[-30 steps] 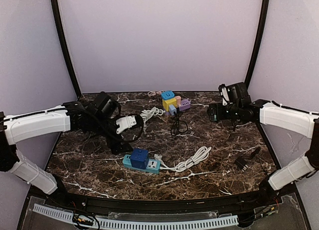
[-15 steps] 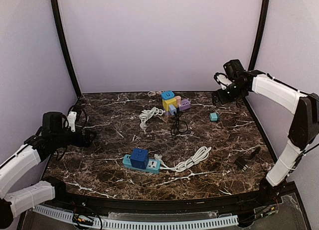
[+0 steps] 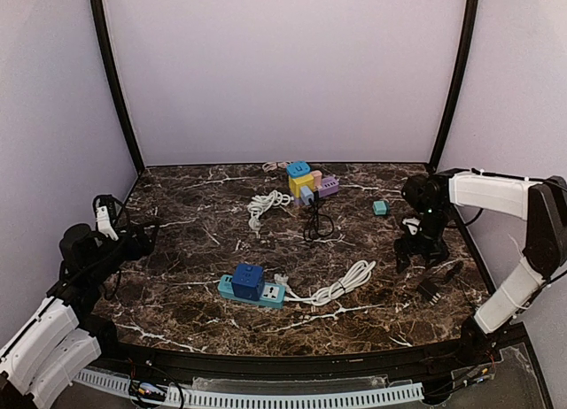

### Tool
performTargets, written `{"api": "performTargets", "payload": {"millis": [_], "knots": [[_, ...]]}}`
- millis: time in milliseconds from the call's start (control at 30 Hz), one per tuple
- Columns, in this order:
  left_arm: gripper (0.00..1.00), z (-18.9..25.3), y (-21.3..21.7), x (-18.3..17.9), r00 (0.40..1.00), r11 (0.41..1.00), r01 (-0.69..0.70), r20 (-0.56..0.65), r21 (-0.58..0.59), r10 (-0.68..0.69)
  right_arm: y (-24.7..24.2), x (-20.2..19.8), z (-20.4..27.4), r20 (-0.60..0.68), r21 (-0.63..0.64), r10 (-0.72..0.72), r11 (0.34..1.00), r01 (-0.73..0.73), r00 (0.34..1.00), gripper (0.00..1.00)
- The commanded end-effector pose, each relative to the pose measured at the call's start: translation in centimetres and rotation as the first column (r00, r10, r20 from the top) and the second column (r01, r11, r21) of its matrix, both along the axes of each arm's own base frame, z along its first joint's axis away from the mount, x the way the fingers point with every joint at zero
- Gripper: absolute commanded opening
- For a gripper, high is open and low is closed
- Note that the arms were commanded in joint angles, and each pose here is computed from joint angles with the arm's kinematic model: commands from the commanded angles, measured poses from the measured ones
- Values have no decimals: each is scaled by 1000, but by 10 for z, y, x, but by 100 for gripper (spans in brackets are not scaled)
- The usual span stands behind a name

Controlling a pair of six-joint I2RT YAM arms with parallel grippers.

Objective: Insert the plug
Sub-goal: Move the plug to the center of the board.

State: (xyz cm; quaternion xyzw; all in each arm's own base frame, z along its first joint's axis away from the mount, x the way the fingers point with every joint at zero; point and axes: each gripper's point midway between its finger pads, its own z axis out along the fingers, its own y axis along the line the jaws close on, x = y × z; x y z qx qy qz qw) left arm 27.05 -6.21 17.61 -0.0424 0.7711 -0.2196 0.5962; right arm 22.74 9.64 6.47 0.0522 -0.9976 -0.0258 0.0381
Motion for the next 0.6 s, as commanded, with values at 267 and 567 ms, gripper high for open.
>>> {"api": "performTargets", "payload": {"millis": [267,567], "knots": [[96,15,1,-2,997,999,-2,83,-43,6,-21,-37,-52,-157,-136,-69,990,47,985,76],[96,13,3,0,997,999,-9,81,-44,13,-28,-46,-37,-155,-217,-122,972,86,980,73]]}}
